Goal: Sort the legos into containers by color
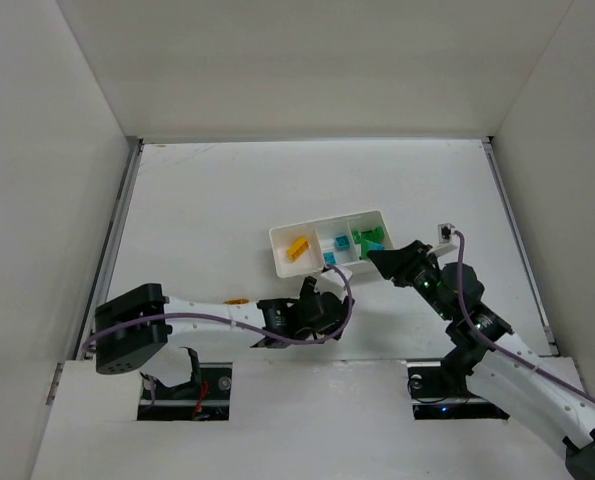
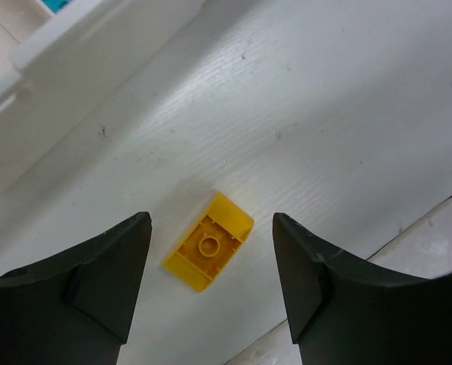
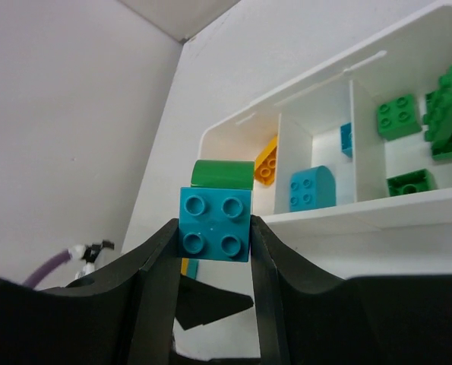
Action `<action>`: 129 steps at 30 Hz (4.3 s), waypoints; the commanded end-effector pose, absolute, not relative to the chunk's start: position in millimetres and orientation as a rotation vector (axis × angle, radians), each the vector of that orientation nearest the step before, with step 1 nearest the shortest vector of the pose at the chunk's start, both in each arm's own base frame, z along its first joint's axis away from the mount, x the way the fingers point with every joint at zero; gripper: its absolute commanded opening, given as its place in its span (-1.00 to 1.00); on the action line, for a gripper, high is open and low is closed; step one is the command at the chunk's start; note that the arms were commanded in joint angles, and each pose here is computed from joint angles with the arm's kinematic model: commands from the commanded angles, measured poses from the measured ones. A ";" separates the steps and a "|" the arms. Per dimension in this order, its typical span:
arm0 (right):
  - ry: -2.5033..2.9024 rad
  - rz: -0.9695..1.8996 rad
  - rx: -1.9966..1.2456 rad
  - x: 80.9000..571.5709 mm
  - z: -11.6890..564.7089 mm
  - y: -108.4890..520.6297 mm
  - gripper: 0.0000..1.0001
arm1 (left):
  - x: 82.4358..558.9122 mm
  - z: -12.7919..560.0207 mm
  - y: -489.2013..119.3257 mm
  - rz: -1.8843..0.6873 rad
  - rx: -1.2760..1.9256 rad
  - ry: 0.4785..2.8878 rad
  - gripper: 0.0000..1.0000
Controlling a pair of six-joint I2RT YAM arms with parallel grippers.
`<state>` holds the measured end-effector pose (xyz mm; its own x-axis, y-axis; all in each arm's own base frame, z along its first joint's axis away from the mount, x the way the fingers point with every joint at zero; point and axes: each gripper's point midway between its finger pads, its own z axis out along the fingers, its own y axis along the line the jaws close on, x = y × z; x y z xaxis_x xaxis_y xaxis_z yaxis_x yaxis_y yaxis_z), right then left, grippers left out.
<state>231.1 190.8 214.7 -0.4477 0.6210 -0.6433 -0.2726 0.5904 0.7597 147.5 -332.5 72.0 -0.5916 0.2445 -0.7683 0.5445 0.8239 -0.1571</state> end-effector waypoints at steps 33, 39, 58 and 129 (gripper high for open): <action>1.747 1.013 0.295 231.3 210.1 175.0 -0.46 | 136.6 62.3 -327.9 -0.282 0.828 2.077 -0.77; 1.755 1.002 0.293 232.1 205.7 174.1 -0.46 | 177.6 150.5 -304.1 -0.426 0.490 1.957 -0.77; 1.762 1.062 0.283 232.6 209.6 192.0 -0.47 | 313.4 172.0 -257.8 -0.446 -0.008 1.991 0.01; 1.578 1.573 0.331 240.8 274.3 249.4 -0.46 | 257.7 239.2 -285.9 -1.518 -0.521 1.601 -0.75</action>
